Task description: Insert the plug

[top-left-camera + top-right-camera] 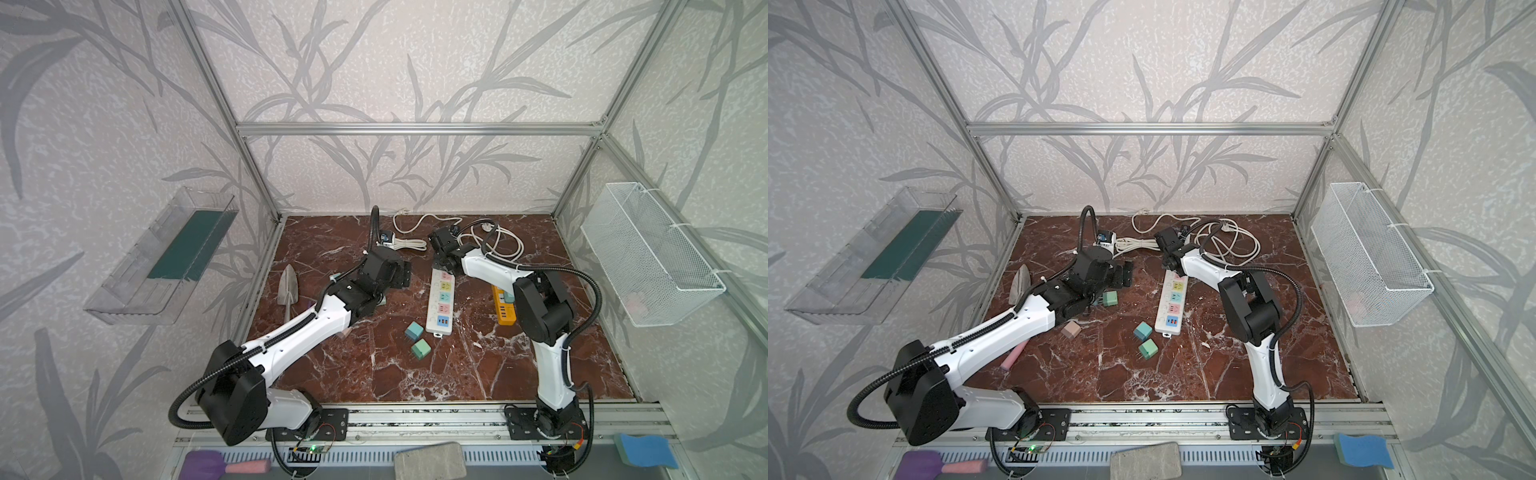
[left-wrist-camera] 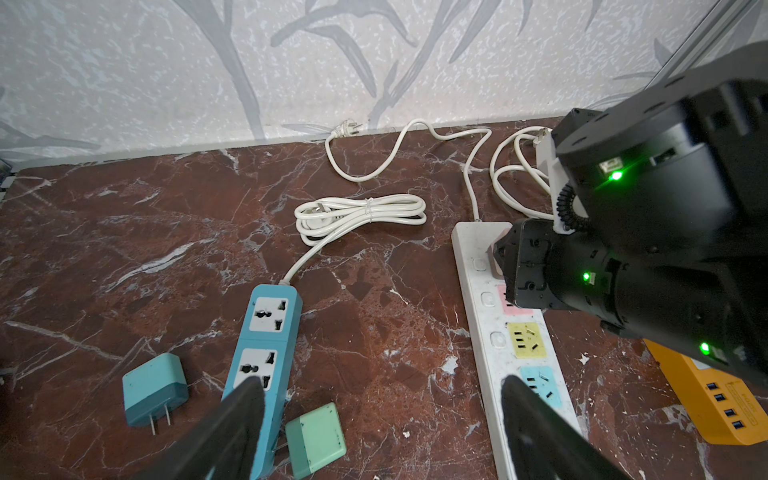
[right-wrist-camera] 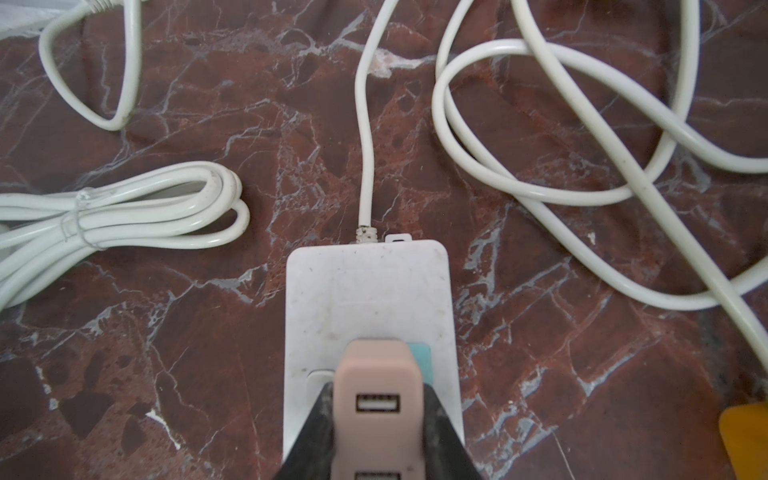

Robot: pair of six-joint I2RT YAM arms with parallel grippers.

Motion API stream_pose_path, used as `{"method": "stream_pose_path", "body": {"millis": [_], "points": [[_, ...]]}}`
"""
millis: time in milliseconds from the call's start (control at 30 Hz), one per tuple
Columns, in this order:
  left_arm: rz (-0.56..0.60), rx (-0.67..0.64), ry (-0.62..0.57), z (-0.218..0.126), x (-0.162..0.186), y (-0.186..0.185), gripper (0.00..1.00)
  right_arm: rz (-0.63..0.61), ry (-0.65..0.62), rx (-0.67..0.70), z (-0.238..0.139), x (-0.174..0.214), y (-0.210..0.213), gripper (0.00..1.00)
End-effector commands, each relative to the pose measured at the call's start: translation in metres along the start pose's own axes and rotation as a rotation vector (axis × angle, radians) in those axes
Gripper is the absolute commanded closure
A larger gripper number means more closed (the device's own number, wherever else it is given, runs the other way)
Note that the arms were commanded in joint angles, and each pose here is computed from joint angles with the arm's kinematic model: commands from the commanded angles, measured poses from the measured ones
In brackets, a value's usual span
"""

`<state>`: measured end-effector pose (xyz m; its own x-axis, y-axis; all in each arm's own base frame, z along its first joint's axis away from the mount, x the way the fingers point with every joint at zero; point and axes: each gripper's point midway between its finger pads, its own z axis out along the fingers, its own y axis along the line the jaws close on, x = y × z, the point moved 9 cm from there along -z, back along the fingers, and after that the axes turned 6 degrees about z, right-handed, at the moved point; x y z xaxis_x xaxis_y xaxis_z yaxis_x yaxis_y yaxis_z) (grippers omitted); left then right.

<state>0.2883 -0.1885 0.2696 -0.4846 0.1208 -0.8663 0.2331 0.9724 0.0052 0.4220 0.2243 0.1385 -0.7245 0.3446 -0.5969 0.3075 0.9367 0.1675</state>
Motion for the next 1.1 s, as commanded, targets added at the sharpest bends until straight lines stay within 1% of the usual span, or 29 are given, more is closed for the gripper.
{"method": "stream_pose_path", "body": {"millis": [0,100,300,433,533,600,633,700,833,900,967,1067], "points": [[-0.033,0.001,-0.026,-0.009,-0.008,0.004,0.12,-0.050,0.187,0.158,0.030,0.051,-0.027,1.00],[-0.035,0.006,-0.028,-0.010,-0.009,0.004,0.12,-0.060,0.181,0.167,0.029,0.052,-0.029,1.00],[-0.038,0.022,-0.034,-0.012,-0.010,0.004,0.12,-0.130,0.201,0.216,0.029,0.047,-0.026,1.00],[-0.035,0.026,-0.039,-0.013,-0.009,0.004,0.12,-0.116,0.211,0.168,0.025,0.050,-0.032,1.00],[-0.040,0.038,-0.041,-0.013,-0.009,0.003,0.12,-0.106,0.197,0.121,0.015,0.045,-0.031,1.00],[-0.045,0.046,-0.044,-0.014,-0.010,0.003,0.12,-0.115,0.184,0.068,0.008,0.035,-0.024,0.92],[-0.046,0.049,-0.045,-0.015,-0.010,0.004,0.12,-0.113,0.183,0.038,0.005,0.030,-0.021,0.87],[-0.049,0.056,-0.053,-0.017,-0.011,0.004,0.12,-0.142,0.180,0.009,0.001,0.020,-0.016,0.77],[-0.052,0.039,-0.074,-0.018,-0.010,0.007,0.12,-0.152,0.172,-0.055,-0.016,0.000,-0.008,0.59],[-0.064,0.018,-0.081,-0.019,-0.010,0.009,0.12,-0.173,0.163,-0.105,-0.025,-0.009,-0.003,0.52],[-0.069,0.011,-0.092,-0.020,-0.009,0.010,0.12,-0.178,0.161,-0.118,-0.033,-0.014,-0.001,0.46],[-0.077,0.014,-0.106,-0.022,-0.010,0.011,0.12,-0.178,0.135,-0.116,-0.043,-0.023,-0.002,0.43]]}}
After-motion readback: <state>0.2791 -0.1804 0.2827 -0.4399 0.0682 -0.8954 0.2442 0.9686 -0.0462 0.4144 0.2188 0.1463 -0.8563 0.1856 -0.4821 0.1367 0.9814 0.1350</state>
